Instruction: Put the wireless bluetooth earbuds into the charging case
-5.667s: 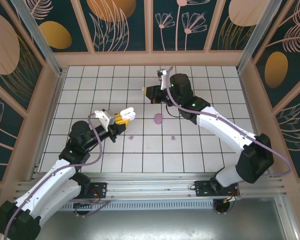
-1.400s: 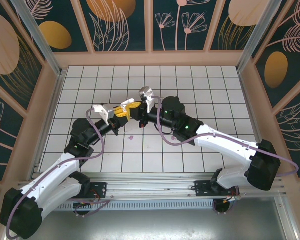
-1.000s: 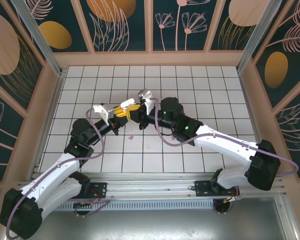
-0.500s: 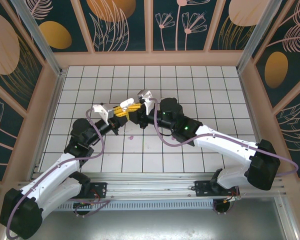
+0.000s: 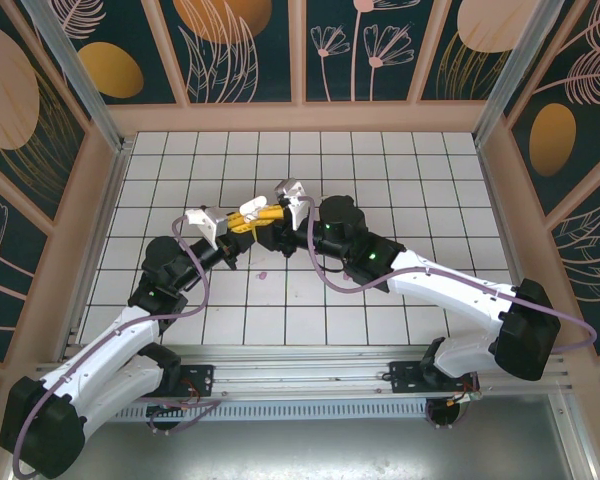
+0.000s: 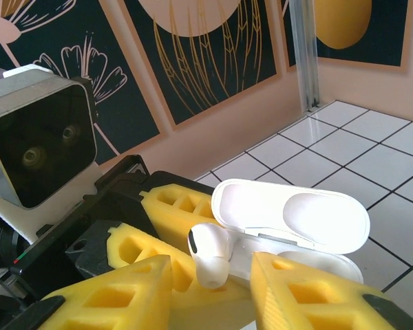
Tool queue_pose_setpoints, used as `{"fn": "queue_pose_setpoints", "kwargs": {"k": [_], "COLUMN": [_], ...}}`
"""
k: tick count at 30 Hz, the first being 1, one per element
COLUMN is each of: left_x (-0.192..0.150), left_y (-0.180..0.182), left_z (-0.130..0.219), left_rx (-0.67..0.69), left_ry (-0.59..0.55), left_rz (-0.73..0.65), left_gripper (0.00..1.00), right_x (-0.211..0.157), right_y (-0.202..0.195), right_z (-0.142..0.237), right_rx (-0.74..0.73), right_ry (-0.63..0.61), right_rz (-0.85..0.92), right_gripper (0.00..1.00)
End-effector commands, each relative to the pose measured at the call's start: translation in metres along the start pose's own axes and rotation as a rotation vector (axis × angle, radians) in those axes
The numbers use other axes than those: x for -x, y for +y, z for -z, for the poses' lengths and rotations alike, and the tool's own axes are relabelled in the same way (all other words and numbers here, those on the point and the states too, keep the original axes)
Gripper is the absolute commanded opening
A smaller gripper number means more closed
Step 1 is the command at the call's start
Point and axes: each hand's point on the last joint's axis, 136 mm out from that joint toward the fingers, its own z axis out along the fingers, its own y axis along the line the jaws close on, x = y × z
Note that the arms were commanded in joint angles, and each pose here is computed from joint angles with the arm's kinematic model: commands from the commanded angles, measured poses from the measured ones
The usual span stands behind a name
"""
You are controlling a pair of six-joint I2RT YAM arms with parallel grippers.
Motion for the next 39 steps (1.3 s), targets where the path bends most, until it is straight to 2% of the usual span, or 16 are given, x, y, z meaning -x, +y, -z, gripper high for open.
{"fn": "queue_pose_setpoints", "kwargs": {"k": [1,12,16,24,31,39], "left_x": [0.023,0.018,0.015,0.012,0.012,0.015], "left_y": [-0.004,0.002,0.008,0.012,0.011,0.005], "left_z": [0.002,-0.001,-0.002,-0.002,0.000,0.002], "left_rx": [-0.013,0.016,0.050,0.074,0.070,0.047], "left_ry": [-0.070,-0.035,-0.006,0.021,0.025,0.017], "left_rz": [-0.044,-0.047,-0.048,-0.048,-0.047,-0.051], "left_gripper": [0.00,0.00,0.00,0.00,0.00,0.00], "right_x": [0.016,0.042,0.047,0.027,0.014,-0.001], "right_y": [-0.003,0.000,0.001,0.023,0.032,0.019], "right_z": [0.007,0.024,0.026,0.006,-0.007,-0.014], "right_rx": [-0.038,-0.045,-0.030,0.130,0.197,0.134], "right_ry": [-0.024,-0.078,-0.055,0.107,0.176,0.219], "right_rz": [0.009,-0.070,-0.135,-0.239,-0.262,-0.260], "right_gripper": [0.37,0.42,0.24,0.04,0.00,0.00]}}
